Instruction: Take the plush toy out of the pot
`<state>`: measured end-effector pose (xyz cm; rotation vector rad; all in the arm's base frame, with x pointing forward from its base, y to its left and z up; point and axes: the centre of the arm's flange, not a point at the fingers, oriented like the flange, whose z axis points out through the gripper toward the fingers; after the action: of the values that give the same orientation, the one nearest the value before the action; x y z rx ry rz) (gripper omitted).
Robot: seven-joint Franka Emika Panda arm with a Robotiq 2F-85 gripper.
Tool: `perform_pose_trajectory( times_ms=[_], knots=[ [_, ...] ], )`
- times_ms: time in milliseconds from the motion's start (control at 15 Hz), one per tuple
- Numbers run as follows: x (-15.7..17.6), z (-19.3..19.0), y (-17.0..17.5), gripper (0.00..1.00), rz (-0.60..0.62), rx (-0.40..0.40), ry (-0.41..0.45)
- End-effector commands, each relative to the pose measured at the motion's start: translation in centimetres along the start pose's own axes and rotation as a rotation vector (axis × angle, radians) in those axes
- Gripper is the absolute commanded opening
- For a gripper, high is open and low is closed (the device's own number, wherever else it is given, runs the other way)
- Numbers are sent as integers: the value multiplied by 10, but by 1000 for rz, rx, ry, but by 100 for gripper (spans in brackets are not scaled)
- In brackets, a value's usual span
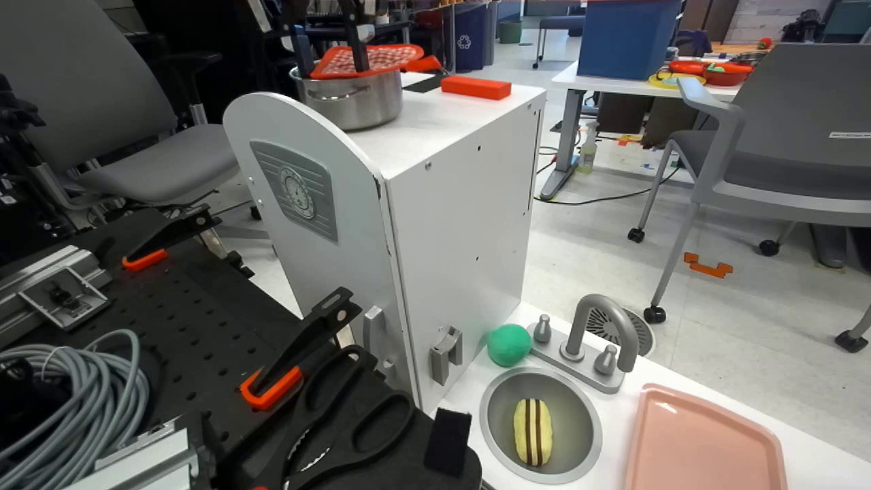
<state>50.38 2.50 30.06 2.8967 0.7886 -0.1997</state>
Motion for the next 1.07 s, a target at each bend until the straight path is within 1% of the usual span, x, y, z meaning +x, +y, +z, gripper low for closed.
perform_pose_trajectory(
  times_ms=[0,67,133,200,333,533,600,733,800,867,933,1000],
  knots=[
    [8,1,3,27,-30,-9,7],
    [8,2,3,20,-32,-8,6],
    [8,3,4,12,-33,-6,3],
    [8,4,4,10,-34,-4,0],
    [9,6,4,12,-37,-1,-5],
    [10,9,4,25,-39,3,-10],
    [10,9,4,31,-40,4,-11],
    [10,10,5,33,-40,4,-11],
    [11,10,5,36,-41,4,-10],
    [11,9,5,43,-40,4,-10],
    [11,9,5,59,-39,7,-10],
    [11,8,5,66,-42,3,-12]
  ],
)
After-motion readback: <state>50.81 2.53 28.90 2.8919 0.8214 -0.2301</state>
